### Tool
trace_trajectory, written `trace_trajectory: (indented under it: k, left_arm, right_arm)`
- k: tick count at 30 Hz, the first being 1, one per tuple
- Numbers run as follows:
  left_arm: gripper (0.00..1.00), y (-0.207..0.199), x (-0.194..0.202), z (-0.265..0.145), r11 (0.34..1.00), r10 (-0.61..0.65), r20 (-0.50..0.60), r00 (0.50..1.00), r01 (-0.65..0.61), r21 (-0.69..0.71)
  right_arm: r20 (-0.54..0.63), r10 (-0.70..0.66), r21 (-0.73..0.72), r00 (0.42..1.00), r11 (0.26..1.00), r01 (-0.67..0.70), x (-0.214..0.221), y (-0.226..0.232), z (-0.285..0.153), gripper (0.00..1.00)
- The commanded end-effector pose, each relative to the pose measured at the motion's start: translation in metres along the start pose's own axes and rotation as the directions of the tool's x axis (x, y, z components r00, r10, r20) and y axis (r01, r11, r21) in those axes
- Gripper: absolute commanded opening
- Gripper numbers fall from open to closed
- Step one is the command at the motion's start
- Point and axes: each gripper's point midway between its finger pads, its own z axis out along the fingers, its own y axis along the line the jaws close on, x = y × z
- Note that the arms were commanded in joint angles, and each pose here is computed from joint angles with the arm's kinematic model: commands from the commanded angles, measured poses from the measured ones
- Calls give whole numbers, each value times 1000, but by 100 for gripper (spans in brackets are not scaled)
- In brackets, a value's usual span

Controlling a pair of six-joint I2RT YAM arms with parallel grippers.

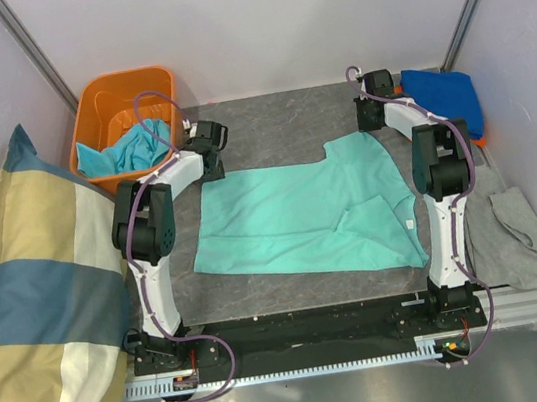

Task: Fold and stack the t-shirts
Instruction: Fold the tshirt

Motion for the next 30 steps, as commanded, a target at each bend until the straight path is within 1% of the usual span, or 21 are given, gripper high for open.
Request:
trace_trajectory:
  k: [1, 7, 9, 10, 13, 14, 17, 22, 25, 26, 27, 29, 30]
  left_arm:
    - [65, -3, -2, -3, 996, -67, -11, 998, 68, 49]
    - [54, -8, 5, 3, 995, -66, -39, 997, 68, 70]
    - [44, -9, 5, 3, 995, -66, -38, 997, 69, 74]
    - [32, -10, 4, 3, 995, -67, -36, 997, 70, 76]
    - [11, -9, 4, 2, 995, -66, -36, 997, 68, 75]
    - [2, -9, 3, 2, 995, -67, -34, 997, 69, 75]
    - [2, -9, 3, 1, 995, -65, -34, 997, 67, 75]
    - [2, -6, -2, -9, 993, -74, -19, 997, 76, 91]
    - [2, -7, -11, -23, 988, -94, 3, 996, 93, 123]
    - [2, -6, -14, -26, 987, -101, 11, 995, 98, 128]
    - [2, -5, -13, -29, 987, -102, 13, 995, 99, 129]
    - [2, -1, -20, -41, 984, -115, 39, 993, 109, 140]
    - [2, 1, -17, -43, 984, -114, 36, 993, 108, 139]
  right_arm:
    - [-215, -1, 70, 977, 997, 17, 71, -25, 9, 0]
    - [-218, -4, 72, 976, 997, 20, 72, -25, 10, 0]
    - [-217, -2, 72, 976, 997, 19, 71, -25, 10, 0]
    - [-221, -2, 72, 975, 997, 19, 73, -25, 11, 0]
    - [-226, -4, 71, 974, 997, 20, 75, -25, 12, 0]
    - [-226, -4, 72, 974, 997, 21, 75, -25, 12, 0]
    - [-222, 3, 79, 975, 997, 14, 73, -26, 11, 0]
    - [-177, 42, 70, 983, 997, -30, 53, -21, 0, 0]
    - [-126, 99, 63, 987, 994, -91, 33, -16, -16, 0]
    - [-121, 136, 73, 983, 989, -128, 33, -15, -20, 0]
    - [-93, 155, 75, 984, 986, -148, 23, -15, -31, 0]
    - [-87, 201, 93, 976, 977, -193, 26, -16, -41, 0]
    - [-59, 237, 90, 970, 969, -231, 17, -14, -54, 0]
